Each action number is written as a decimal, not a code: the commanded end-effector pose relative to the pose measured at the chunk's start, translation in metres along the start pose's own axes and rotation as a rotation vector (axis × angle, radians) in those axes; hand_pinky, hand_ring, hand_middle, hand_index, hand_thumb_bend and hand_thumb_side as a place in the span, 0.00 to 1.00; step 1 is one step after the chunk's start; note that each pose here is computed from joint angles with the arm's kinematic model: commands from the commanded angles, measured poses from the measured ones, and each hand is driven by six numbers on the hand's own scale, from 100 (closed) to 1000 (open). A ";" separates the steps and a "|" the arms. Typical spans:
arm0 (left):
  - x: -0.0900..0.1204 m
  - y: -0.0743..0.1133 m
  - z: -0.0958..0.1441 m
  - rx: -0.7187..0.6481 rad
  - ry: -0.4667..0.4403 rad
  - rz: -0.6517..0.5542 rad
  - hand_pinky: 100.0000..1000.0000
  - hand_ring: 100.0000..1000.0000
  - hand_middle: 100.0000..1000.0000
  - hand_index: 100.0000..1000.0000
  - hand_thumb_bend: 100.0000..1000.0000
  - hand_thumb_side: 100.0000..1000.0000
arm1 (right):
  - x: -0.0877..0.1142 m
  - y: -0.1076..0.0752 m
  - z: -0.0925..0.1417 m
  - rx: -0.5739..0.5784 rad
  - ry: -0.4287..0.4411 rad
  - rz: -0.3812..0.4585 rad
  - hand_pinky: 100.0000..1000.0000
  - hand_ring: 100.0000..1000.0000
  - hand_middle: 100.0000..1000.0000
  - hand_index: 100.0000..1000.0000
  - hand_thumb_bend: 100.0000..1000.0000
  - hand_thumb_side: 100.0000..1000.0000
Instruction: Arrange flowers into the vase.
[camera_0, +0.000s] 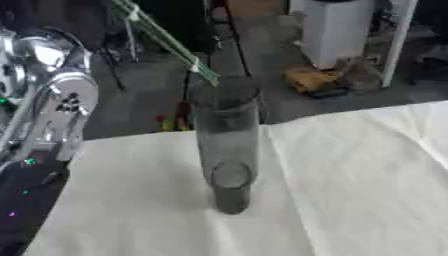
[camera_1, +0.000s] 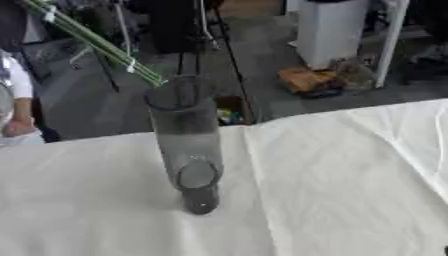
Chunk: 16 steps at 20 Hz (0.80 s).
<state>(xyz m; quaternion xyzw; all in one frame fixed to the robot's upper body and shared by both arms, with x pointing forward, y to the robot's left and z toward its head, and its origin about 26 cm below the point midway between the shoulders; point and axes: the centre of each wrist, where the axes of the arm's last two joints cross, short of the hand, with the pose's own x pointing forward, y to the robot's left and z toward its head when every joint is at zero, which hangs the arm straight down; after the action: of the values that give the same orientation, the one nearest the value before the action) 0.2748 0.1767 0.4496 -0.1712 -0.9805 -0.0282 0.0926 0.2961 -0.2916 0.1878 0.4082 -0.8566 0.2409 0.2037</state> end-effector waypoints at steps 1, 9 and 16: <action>0.005 0.000 -0.005 -0.015 -0.023 -0.017 0.00 0.00 0.00 0.00 0.00 0.41 | 0.002 0.000 -0.005 0.023 -0.003 0.014 0.81 0.94 0.51 0.88 0.00 0.89; 0.001 0.001 -0.005 -0.036 -0.031 -0.049 0.00 0.00 0.00 0.00 0.00 0.41 | 0.001 0.000 -0.007 0.030 0.001 0.023 0.81 0.94 0.51 0.88 0.00 0.89; -0.004 0.002 -0.004 -0.053 -0.015 -0.076 0.00 0.00 0.00 0.00 0.00 0.43 | 0.000 0.001 -0.009 0.033 0.006 0.035 0.81 0.95 0.51 0.88 0.00 0.88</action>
<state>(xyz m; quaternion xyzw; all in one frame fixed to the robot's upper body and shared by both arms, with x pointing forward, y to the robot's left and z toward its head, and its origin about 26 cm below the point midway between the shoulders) 0.2840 0.1742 0.4457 -0.1447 -0.9838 -0.0506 0.0930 0.2978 -0.2873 0.1900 0.4009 -0.8576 0.2511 0.2018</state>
